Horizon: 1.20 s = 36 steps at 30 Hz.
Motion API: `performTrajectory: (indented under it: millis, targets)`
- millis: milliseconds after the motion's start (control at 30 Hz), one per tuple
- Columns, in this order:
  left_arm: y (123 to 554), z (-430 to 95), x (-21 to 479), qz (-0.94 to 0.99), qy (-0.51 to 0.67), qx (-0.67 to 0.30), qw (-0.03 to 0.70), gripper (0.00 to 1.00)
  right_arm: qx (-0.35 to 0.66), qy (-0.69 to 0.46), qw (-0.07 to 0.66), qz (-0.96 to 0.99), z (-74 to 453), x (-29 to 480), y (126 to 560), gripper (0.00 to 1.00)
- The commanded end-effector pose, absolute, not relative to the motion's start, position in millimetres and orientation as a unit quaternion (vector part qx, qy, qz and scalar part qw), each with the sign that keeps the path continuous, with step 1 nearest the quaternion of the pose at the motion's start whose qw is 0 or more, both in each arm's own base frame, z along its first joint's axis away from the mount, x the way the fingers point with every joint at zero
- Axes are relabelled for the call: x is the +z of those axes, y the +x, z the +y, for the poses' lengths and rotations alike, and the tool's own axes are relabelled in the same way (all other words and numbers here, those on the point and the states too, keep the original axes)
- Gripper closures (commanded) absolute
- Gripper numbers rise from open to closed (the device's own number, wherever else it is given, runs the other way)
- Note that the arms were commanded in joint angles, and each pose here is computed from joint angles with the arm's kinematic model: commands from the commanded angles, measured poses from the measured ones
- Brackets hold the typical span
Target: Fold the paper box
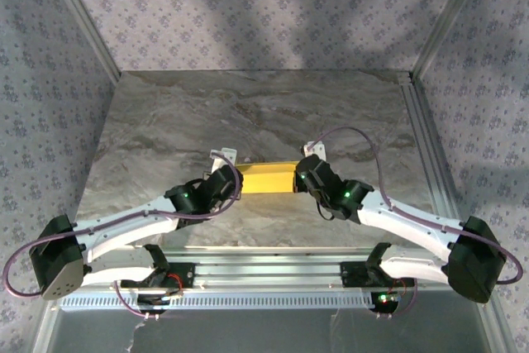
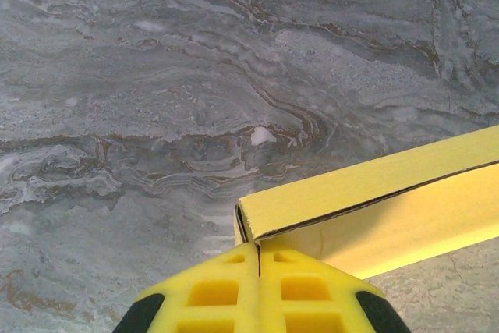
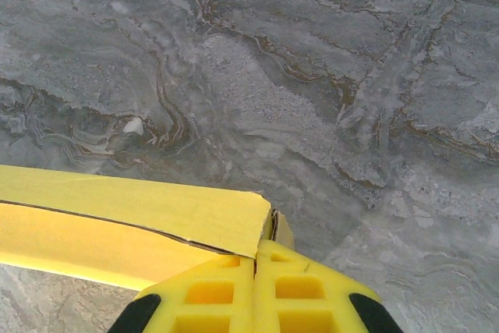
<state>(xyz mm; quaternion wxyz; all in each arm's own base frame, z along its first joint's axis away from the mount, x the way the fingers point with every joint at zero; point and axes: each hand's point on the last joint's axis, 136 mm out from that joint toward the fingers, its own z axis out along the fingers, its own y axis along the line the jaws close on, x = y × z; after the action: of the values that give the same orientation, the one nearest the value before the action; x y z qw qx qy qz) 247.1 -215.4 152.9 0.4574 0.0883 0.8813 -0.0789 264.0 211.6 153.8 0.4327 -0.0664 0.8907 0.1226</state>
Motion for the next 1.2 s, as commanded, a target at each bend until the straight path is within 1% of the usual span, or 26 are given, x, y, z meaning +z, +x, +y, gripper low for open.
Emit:
performTrajectory:
  millis: [0,67,100,167,200,267,367,467,667,767,833,1000,1167]
  targets:
    - [232.8,-221.4,125.5,0.895,0.122,-0.078,0.421,1.0,0.106,-0.122,0.35,0.923,211.3,106.8,233.1,1.0]
    - [232.6,-219.9,124.3,0.895,0.121,-0.074,0.422,1.0,0.109,-0.129,0.346,0.923,213.0,110.8,231.6,1.0]
    - [232.8,-219.4,124.5,0.895,0.121,-0.073,0.423,1.0,0.111,-0.13,0.346,0.923,213.9,115.1,231.4,0.98]
    - [233.0,-218.1,124.2,0.895,0.12,-0.069,0.424,1.0,0.125,-0.131,0.347,0.92,217.4,126.8,230.2,0.83]
    - [233.1,-217.9,124.5,0.895,0.12,-0.068,0.425,1.0,0.134,-0.13,0.349,0.918,218.8,132.0,229.2,0.79]
    - [233.2,-217.5,124.7,0.895,0.121,-0.066,0.425,1.0,0.156,-0.125,0.355,0.913,221.9,146.1,227.4,0.71]
    - [233.6,-217.4,124.9,0.894,0.12,-0.063,0.426,1.0,0.186,-0.118,0.36,0.907,225.8,163.3,224.5,0.62]
    - [233.7,-217.4,124.4,0.895,0.121,-0.061,0.425,1.0,0.203,-0.113,0.361,0.903,226.5,175.5,221.7,0.56]
    - [233.7,-218.2,124.7,0.895,0.121,-0.061,0.424,1.0,0.237,-0.087,0.386,0.888,221.4,207.2,222.2,0.48]
    - [233.9,-218.6,124.9,0.896,0.121,-0.06,0.423,1.0,0.235,-0.058,0.388,0.889,211.7,215.6,231.0,0.46]
    - [234.1,-218.6,125.8,0.896,0.122,-0.059,0.424,1.0,0.231,-0.014,0.382,0.895,201.4,216.3,240.0,0.46]
    - [234.8,-219.1,128.7,0.895,0.12,-0.06,0.426,1.0,0.236,0.047,0.373,0.896,187.7,209.0,265.5,0.51]
    - [235.2,-219.3,129.2,0.895,0.12,-0.059,0.426,1.0,0.247,0.054,0.351,0.902,199.9,193.8,278.3,0.56]
